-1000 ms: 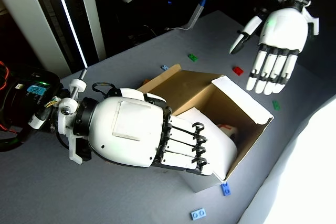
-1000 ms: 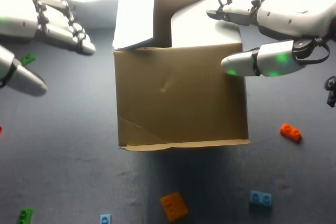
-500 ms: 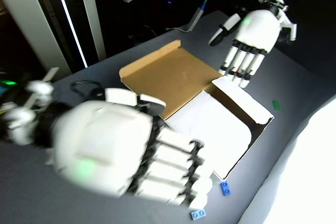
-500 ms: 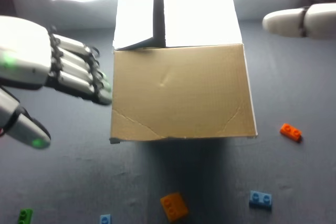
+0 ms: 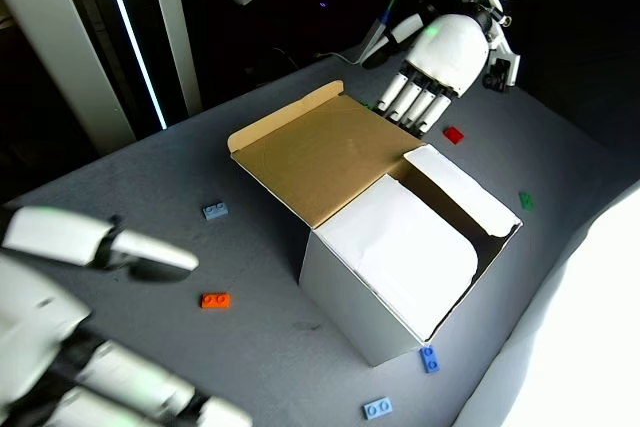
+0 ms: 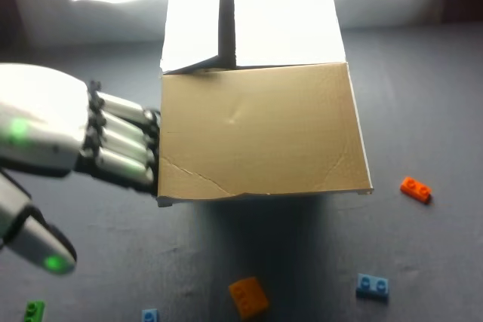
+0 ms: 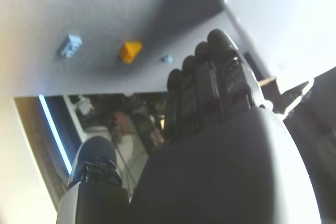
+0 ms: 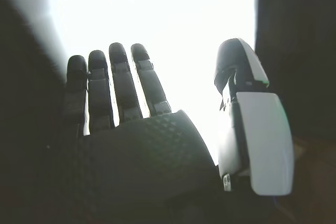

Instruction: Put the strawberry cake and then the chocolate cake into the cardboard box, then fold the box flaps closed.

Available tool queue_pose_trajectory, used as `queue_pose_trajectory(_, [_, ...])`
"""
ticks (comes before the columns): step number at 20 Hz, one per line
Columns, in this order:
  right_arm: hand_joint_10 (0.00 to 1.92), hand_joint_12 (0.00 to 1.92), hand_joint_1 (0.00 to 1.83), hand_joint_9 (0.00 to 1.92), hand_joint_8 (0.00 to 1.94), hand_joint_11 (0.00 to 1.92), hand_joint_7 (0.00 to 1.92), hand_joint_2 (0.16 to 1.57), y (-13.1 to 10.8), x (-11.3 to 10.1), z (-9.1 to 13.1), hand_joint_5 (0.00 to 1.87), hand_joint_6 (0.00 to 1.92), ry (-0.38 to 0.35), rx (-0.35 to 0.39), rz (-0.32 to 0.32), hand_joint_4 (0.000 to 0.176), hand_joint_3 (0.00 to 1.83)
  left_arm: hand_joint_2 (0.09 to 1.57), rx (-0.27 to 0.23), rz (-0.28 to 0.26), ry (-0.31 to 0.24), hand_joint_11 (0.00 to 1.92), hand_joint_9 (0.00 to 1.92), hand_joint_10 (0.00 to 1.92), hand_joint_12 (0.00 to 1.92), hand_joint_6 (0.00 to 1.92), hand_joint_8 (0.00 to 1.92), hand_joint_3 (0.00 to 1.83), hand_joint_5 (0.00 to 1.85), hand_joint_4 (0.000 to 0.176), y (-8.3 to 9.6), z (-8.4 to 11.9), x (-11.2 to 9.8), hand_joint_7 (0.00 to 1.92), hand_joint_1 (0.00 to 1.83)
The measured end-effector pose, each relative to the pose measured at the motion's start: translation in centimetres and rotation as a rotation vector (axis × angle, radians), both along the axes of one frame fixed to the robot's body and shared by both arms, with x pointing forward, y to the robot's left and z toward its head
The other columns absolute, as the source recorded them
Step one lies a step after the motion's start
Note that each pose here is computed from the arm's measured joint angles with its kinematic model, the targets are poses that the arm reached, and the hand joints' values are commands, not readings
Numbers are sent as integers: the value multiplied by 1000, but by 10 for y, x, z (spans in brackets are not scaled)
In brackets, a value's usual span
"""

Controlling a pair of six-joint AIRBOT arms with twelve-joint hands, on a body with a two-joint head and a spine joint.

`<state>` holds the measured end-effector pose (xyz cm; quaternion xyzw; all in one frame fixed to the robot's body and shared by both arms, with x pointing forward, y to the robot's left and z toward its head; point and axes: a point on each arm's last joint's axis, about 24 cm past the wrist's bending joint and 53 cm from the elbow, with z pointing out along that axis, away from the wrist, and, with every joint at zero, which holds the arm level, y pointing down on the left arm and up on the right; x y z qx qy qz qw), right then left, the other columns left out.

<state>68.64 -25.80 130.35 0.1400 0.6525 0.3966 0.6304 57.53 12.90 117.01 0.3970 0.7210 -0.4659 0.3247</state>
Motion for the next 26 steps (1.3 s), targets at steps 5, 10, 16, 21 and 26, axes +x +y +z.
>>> queue_pose_trajectory(5, [10,418,0,153,7,0,167,1211,8,-5,-8,132,8,14,-26,17,0,2,1166,34,-52,49,0,248,9,823,6,7,1,195,0,-17,-25,-31,239,0])
queue_pose_trajectory(10, [11,486,0,176,8,0,189,1209,12,-7,-8,153,8,4,-48,26,0,0,1167,20,-70,66,0,262,9,808,2,9,0,189,0,-32,-28,-44,268,0])
queue_pose_trajectory(16, [6,484,0,165,4,0,168,1196,13,-8,-6,145,3,-2,-48,27,0,0,1186,-43,-47,34,0,275,6,793,6,3,4,213,0,-48,-5,-39,280,0])
queue_pose_trajectory(21, [1,528,0,159,1,0,175,1196,13,-8,-5,169,5,-4,-49,29,0,1,1175,-116,-2,-3,0,272,2,766,2,1,0,211,0,-47,30,-19,280,0])
queue_pose_trajectory(26, [9,449,0,121,3,0,160,1184,14,-8,-6,142,2,-3,-50,30,0,0,1176,-214,49,-54,0,269,0,768,0,1,1,187,0,-44,77,6,272,0])
